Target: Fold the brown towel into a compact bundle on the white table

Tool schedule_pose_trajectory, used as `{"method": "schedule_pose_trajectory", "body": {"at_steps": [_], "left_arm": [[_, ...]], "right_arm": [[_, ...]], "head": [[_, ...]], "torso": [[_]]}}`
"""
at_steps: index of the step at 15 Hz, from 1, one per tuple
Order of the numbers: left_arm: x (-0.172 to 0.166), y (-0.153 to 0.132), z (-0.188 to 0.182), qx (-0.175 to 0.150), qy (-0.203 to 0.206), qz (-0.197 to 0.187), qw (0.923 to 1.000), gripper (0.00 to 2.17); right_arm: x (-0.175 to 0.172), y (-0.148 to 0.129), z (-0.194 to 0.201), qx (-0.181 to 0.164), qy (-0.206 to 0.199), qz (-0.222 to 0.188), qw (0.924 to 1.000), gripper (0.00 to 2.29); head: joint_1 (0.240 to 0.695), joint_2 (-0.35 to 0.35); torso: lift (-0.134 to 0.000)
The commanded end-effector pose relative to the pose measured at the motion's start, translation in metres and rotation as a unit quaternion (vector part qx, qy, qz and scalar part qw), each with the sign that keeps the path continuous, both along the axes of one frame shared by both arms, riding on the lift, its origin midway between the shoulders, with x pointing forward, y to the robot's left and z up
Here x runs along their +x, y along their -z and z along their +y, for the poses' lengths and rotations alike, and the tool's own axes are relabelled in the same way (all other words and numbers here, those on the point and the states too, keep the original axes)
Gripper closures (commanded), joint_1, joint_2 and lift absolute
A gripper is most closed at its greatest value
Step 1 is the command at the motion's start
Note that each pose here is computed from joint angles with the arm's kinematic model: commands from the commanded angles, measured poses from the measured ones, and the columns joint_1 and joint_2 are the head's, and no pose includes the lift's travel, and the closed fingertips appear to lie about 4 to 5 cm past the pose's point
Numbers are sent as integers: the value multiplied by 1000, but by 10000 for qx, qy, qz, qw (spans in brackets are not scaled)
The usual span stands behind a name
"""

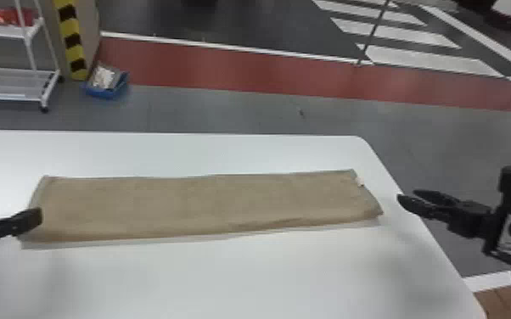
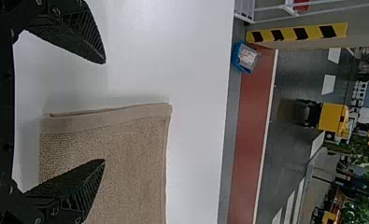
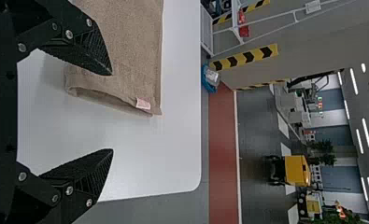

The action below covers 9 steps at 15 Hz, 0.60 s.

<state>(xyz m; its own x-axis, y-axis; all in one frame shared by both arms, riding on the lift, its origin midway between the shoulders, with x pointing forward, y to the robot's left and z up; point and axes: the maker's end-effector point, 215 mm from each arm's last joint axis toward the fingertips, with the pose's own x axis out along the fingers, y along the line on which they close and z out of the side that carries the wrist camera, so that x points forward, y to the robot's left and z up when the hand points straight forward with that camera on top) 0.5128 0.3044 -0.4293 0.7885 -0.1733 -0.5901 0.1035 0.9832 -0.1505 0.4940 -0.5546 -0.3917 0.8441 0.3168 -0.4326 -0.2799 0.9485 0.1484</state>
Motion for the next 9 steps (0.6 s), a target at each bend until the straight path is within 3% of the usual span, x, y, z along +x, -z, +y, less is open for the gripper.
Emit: {"method": "schedule_pose_trajectory", "body": {"at_steps": [1,9], "left_arm": [[0,-4,0,8,5,-20,10000,147],[-2,-1,4,15,-29,38,10000,144]], "right_arm": [[1,1,3,10,-28,7,10000,350],[0,2,2,27,-7,61,10000,350]], "head": [[695,-269],[695,-262]], "torso": [[-124],[-124]]}}
